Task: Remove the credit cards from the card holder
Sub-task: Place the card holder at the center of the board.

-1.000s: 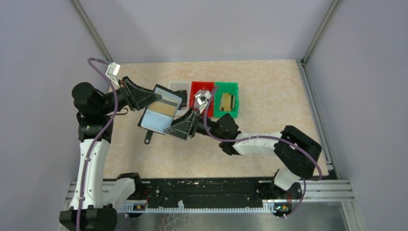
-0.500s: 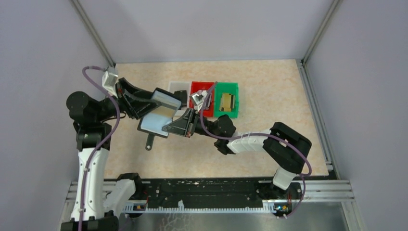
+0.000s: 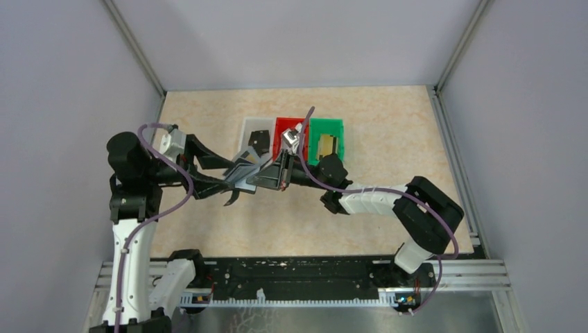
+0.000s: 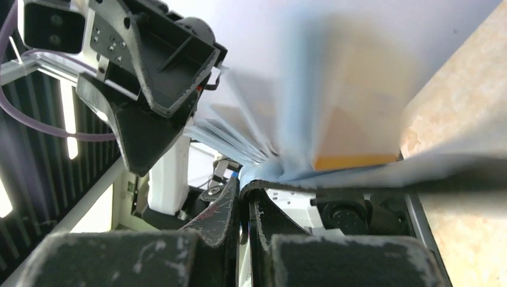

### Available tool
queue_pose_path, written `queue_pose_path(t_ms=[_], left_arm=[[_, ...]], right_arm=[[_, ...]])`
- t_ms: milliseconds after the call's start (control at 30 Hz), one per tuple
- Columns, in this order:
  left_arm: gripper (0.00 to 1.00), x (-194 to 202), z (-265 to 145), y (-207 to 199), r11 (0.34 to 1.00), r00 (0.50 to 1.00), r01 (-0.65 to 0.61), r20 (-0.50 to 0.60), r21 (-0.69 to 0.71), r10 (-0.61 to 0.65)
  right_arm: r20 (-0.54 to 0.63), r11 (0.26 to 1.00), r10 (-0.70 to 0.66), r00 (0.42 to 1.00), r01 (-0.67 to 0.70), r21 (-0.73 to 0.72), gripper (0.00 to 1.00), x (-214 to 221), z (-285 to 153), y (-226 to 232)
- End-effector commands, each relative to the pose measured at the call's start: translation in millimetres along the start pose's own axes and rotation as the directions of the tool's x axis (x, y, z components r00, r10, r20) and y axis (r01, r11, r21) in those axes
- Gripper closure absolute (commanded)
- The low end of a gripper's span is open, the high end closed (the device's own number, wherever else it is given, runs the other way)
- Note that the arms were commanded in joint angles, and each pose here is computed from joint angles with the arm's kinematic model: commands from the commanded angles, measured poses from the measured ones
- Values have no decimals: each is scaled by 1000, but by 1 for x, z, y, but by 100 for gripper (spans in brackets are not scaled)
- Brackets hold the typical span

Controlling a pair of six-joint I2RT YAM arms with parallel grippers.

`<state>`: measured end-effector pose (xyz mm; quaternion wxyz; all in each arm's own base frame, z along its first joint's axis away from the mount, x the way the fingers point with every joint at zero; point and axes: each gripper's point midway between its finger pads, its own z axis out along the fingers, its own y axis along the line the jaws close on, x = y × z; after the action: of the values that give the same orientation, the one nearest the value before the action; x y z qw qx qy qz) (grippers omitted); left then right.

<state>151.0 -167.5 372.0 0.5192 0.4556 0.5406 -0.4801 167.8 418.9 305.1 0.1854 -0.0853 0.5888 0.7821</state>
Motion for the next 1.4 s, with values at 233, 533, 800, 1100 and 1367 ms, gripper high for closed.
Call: queue_pose_path(t_ms=[233,533,800,1100,1367], left_arm=[[43,32,0,-3,988,993,120,-9,95,-120],[26,31,0,17,990,990,140,-25,-23,-141],[17,37,-1,28,987,988,143,-42,-74,-147],[16,40,-1,28,987,988,141,-48,-80,-145],[5,38,-3,44,969,980,181,-47,-166,-191]], right_arm=[[-154,953,-236,959,260,159,100,4,-18,1],[-445,844,-135,885,338,417,100,45,-70,-64],[-499,751,-23,866,345,564,96,62,-129,-120],[-510,693,-19,860,379,614,81,65,-165,-132],[-512,819,-97,853,361,445,82,38,-96,-118]])
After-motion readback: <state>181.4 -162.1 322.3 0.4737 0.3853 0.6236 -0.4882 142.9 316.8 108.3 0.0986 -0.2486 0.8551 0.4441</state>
